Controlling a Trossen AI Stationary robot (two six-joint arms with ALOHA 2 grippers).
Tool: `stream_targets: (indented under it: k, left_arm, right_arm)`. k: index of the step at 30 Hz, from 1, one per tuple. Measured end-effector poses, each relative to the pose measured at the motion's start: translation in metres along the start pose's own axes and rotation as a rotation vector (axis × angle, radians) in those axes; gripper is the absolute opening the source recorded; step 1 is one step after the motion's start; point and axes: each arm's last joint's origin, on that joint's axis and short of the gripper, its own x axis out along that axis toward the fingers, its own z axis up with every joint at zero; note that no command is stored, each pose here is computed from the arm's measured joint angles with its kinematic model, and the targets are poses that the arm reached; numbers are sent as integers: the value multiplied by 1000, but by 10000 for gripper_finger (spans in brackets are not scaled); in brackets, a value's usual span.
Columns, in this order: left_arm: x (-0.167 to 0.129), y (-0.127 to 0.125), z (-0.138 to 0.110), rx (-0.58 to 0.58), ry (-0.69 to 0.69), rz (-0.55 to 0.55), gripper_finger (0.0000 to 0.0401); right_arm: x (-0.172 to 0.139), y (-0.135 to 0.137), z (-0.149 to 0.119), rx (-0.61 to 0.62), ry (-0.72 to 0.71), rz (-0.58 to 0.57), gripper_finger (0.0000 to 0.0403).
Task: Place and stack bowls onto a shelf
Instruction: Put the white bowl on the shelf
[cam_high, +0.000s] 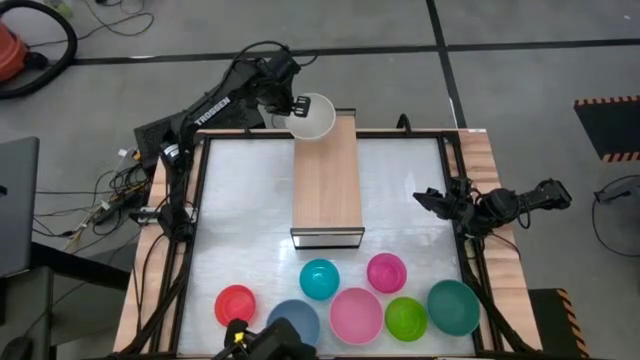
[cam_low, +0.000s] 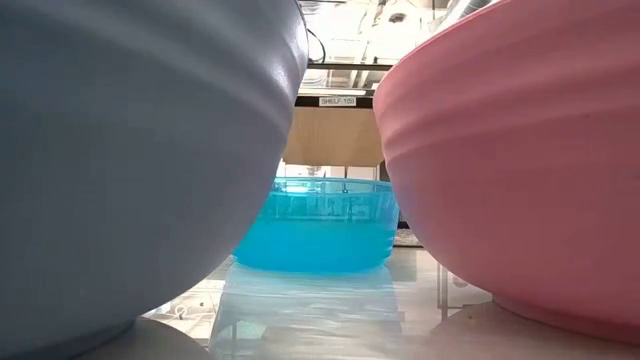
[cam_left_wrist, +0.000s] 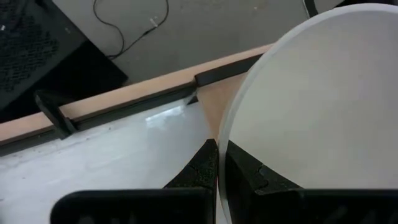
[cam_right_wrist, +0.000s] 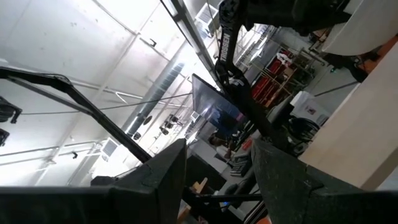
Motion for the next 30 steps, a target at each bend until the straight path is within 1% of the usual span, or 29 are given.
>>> stream_targets:
  k: [2, 6, 10, 17, 20, 25, 30]
  left_arm:
    - [1, 1, 1, -4, 9, -12, 0]
    - [15, -2, 1, -4, 55, -26, 0]
    - [26, -8, 0, -9, 91, -66, 0]
    - [28, -13, 2, -10, 48, -85, 0]
    - [28, -12, 2, 15, 42, -64, 0]
    - [28, -15, 1, 40, 35, -73, 1]
    - [27, -21, 0, 85, 14, -90, 23]
  right_arm:
    - [0, 0, 0, -1, 2, -3, 209]
    - [0, 0, 0, -2, 4, -5, 209]
    - [0, -1, 0, -3, 0, -10, 209]
    - [0, -1, 0, -4, -5, -20, 209]
    - [0, -1, 0, -4, -5, -20, 209]
    - [0, -1, -1, -6, -4, -22, 209]
    - [0, -2, -1, -6, -2, -24, 209]
